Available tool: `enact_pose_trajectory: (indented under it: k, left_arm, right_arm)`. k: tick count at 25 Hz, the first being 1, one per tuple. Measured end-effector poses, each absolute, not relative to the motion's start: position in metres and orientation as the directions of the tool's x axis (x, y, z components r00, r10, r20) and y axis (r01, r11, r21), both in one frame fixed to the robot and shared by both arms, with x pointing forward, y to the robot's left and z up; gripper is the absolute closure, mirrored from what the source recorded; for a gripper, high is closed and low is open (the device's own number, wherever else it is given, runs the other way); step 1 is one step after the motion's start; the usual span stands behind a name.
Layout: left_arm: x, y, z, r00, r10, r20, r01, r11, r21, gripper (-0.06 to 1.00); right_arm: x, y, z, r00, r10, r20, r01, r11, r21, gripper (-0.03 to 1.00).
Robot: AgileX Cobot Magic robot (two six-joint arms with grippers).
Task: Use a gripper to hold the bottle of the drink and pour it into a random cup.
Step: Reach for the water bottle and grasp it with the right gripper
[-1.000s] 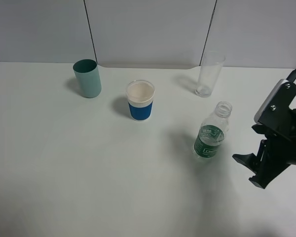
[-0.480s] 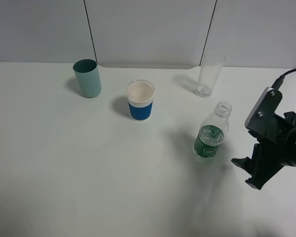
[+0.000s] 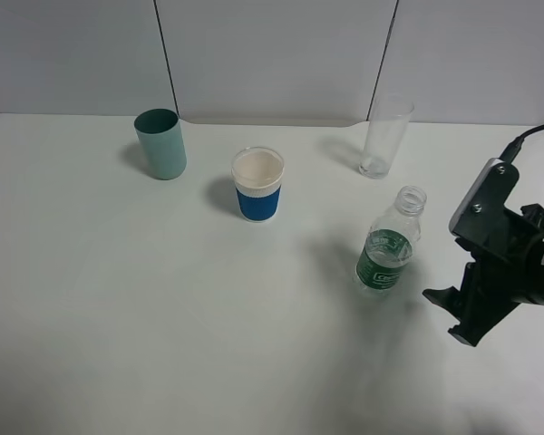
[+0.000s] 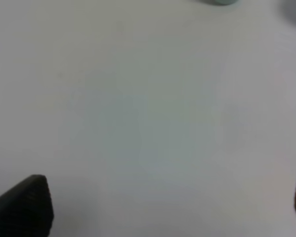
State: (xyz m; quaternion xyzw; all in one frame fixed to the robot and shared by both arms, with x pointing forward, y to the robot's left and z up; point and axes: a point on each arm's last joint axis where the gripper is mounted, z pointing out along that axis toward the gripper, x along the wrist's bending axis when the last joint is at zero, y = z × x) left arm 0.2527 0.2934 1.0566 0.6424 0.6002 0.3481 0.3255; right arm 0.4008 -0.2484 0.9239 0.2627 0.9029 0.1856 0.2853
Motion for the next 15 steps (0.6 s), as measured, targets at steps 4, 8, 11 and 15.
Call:
enact_pose_trajectory:
  k: [4, 8, 11, 15]
  left_arm:
    - [0.253, 0.293, 1.057, 0.037, 0.998, 0.056, 0.544, -0.068, 0.836, -0.05]
    - [0.253, 0.293, 1.057, 0.037, 0.998, 0.056, 0.544, -0.068, 0.836, -0.05]
    - [0.253, 0.293, 1.057, 0.037, 0.998, 0.056, 0.544, -0.068, 0.836, -0.05]
    - [0.253, 0.293, 1.057, 0.037, 0.998, 0.056, 0.544, -0.068, 0.836, -0.05]
  right_arm:
    - [0.401, -0.248, 0.924, -0.699, 0.580, -0.418, 0.368, 0.793, 0.486, 0.06]
    - [0.400, -0.246, 0.924, -0.705, 0.570, -0.422, 0.353, 0.798, 0.489, -0.01]
    - [0.400, -0.239, 0.926, -0.708, 0.567, -0.422, 0.332, 0.793, 0.510, -0.02]
    - [0.398, -0.231, 0.927, -0.711, 0.566, -0.417, 0.311, 0.785, 0.536, -0.01]
